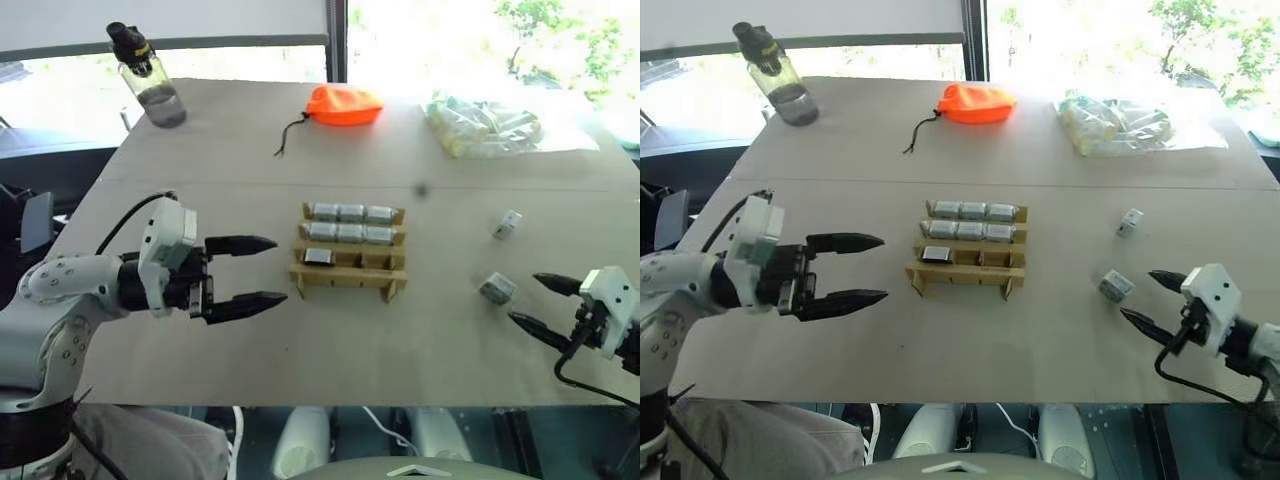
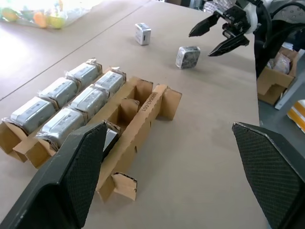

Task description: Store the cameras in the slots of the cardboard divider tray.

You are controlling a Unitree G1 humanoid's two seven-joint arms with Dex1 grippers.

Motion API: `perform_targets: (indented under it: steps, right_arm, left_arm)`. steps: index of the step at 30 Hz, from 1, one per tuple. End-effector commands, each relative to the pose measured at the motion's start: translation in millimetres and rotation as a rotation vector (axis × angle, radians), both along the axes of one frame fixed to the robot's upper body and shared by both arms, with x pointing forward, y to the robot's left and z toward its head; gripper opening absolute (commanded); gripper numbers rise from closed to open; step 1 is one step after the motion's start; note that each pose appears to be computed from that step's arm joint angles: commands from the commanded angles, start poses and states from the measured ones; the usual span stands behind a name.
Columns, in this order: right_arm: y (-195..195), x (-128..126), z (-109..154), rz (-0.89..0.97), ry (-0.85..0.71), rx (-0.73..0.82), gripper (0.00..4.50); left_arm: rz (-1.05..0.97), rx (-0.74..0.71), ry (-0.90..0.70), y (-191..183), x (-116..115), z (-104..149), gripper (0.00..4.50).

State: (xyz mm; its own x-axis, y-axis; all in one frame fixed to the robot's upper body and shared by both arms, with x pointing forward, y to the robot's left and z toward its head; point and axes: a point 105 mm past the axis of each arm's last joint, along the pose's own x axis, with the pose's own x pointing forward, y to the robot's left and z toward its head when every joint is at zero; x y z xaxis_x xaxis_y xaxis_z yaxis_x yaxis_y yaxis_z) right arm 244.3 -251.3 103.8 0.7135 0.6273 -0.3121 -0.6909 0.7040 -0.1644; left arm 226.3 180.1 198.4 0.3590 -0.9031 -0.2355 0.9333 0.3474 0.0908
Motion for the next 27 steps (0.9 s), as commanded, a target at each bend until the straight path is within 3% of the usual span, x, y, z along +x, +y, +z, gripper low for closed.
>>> perform_targets:
  steps: [1,8,11,14,17,27]
  right_arm:
    - [2.6,5.3,2.7,0.021,0.034,0.012,4.50]
    - [8.1,12.8,-1.8,0.043,0.085,0.024,4.50]
    - [8.3,15.5,-1.2,0.043,0.087,0.026,3.60]
    - [8.3,15.4,-2.4,0.047,0.095,0.022,1.96]
    - [8.9,15.4,-1.4,0.052,0.091,0.023,0.74]
    - [38.6,34.1,36.0,0.232,0.031,-0.010,0.72]
  left_arm:
    - [0.010,-0.016,-0.052,-4.4,-7.6,12.9,4.36]
    - [0.027,-0.008,-0.053,-5.3,-10.2,13.2,4.36]
    - [0.040,0.001,-0.057,-4.2,-8.3,13.1,4.40]
    - [0.038,-0.004,-0.059,-5.1,-8.2,14.0,4.40]
    - [0.032,0.002,-0.055,-5.7,-8.7,13.9,4.40]
    - [0.006,0.048,-0.056,-3.2,-12.6,14.8,4.40]
